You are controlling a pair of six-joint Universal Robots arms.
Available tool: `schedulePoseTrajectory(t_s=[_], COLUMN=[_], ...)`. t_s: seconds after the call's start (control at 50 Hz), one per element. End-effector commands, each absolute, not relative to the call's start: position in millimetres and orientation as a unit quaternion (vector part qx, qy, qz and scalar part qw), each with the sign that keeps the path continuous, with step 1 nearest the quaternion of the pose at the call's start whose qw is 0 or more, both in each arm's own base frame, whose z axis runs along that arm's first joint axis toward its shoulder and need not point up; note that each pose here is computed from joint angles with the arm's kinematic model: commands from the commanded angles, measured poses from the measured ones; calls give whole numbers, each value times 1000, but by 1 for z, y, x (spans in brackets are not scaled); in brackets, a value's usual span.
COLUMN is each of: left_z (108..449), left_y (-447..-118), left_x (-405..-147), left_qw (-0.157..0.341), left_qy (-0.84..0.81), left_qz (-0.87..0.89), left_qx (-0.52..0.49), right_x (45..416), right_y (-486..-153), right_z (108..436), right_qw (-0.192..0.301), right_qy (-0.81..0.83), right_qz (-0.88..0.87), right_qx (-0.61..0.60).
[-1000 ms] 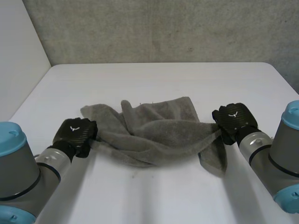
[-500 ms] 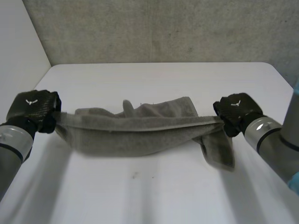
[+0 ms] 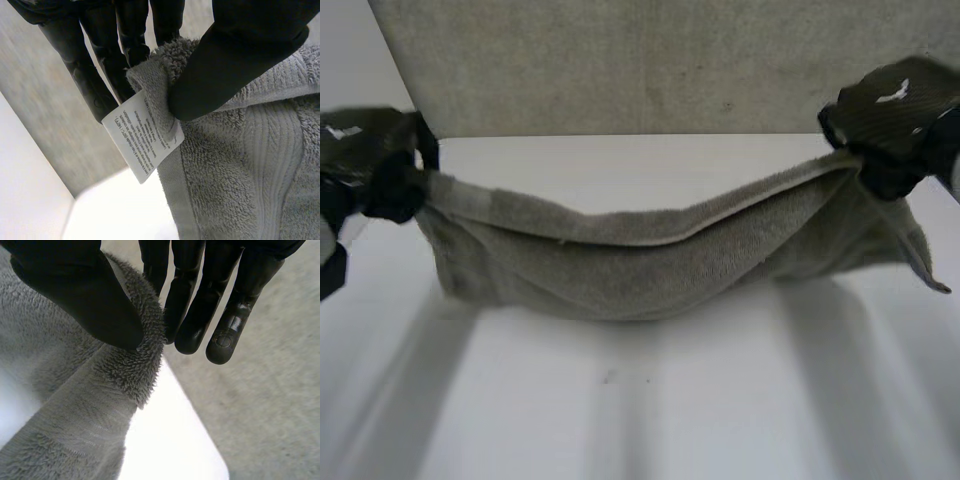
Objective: Fold the towel.
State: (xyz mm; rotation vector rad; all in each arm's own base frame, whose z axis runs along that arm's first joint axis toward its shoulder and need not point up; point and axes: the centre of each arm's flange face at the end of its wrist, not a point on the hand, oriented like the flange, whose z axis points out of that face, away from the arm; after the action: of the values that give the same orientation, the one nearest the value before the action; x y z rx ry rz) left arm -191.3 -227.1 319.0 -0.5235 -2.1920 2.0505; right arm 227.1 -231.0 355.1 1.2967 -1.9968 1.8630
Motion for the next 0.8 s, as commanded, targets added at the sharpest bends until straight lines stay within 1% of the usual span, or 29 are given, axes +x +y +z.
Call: schedulePoseTrajectory(t_s=[0.02, 0.06, 0.08, 0.12, 0.16, 0.2, 0.22, 0.24, 0.26, 0.28, 0.3, 0.32, 0.34, 0.36, 0.38, 0.4, 0.42, 0.44, 0.5, 0.54, 0.58, 0.64, 0.68, 0.7, 0.72, 0.74, 0.76, 0.78, 0.8], left_z=[238, 227, 217, 211, 213, 235, 235, 256, 257, 284, 312, 313, 341, 370, 371, 396, 396, 414, 428, 423, 400, 384, 347, 347, 324, 301, 301, 279, 279], left_y=[-273, -286, -297, -308, -320, -348, -348, -362, -362, -373, -381, -381, -384, -384, -384, -381, -381, -375, -364, -360, -353, -351, -346, -346, -343, -339, -339, -334, -334], left_x=[-202, -205, -209, -215, -222, -230, -230, -232, -232, -234, -236, -236, -237, -239, -239, -237, -237, -236, -234, -233, -229, -225, -220, -220, -218, -214, -214, -210, -210], left_qw=[46, 45, 46, 48, 49, 41, 41, 35, 35, 29, 27, 27, 27, 31, 31, 33, 33, 38, 46, 50, 55, 54, 53, 53, 52, 46, 46, 41, 41], left_qy=[-802, -810, -814, -814, -807, -773, -773, -745, -745, -709, -669, -668, -625, -578, -578, -536, -536, -507, -489, -500, -537, -559, -607, -607, -634, -661, -662, -685, -686], left_qz=[566, 554, 547, 546, 556, 605, 605, 644, 644, 687, 730, 731, 770, 808, 809, 839, 839, 858, 869, 862, 839, 824, 789, 789, 767, 744, 744, 722, 721], left_qx=[-187, -187, -190, -193, -195, -184, -184, -170, -170, -154, -138, -138, -122, -106, -106, -89, -89, -78, -70, -71, -74, -75, -76, -76, -80, -85, -85, -88, -88], right_x=[240, 250, 250, 260, 264, 267, 271, 271, 274, 277, 277, 280, 282, 282, 282, 282, 280, 279, 279, 280, 281, 281, 279, 274, 268, 268, 263, 258, 258], right_y=[-266, -281, -281, -298, -309, -322, -336, -336, -349, -361, -362, -370, -374, -374, -374, -374, -369, -361, -343, -335, -328, -318, -314, -312, -312, -312, -311, -310, -310], right_z=[294, 262, 262, 236, 231, 231, 237, 237, 250, 270, 270, 293, 324, 324, 354, 354, 380, 399, 413, 411, 404, 379, 366, 351, 336, 336, 321, 307, 307], right_qw=[71, 72, 72, 82, 94, 110, 127, 127, 146, 166, 166, 181, 194, 194, 204, 204, 208, 211, 193, 178, 160, 127, 113, 103, 96, 95, 88, 82, 82], right_qy=[-694, -709, -709, -717, -715, -708, -693, -692, -671, -639, -639, -601, -552, -552, -501, -501, -455, -420, -383, -379, -382, -421, -449, -479, -509, -509, -539, -563, -563], right_qz=[537, 501, 500, 481, 487, 506, 537, 537, 578, 626, 626, 676, 730, 731, 778, 779, 816, 840, 856, 852, 843, 805, 780, 754, 724, 724, 695, 667, 666], right_qx=[475, 491, 491, 498, 492, 481, 464, 464, 442, 414, 414, 386, 352, 352, 319, 318, 290, 270, 290, 315, 343, 398, 421, 438, 455, 456, 468, 481, 481])
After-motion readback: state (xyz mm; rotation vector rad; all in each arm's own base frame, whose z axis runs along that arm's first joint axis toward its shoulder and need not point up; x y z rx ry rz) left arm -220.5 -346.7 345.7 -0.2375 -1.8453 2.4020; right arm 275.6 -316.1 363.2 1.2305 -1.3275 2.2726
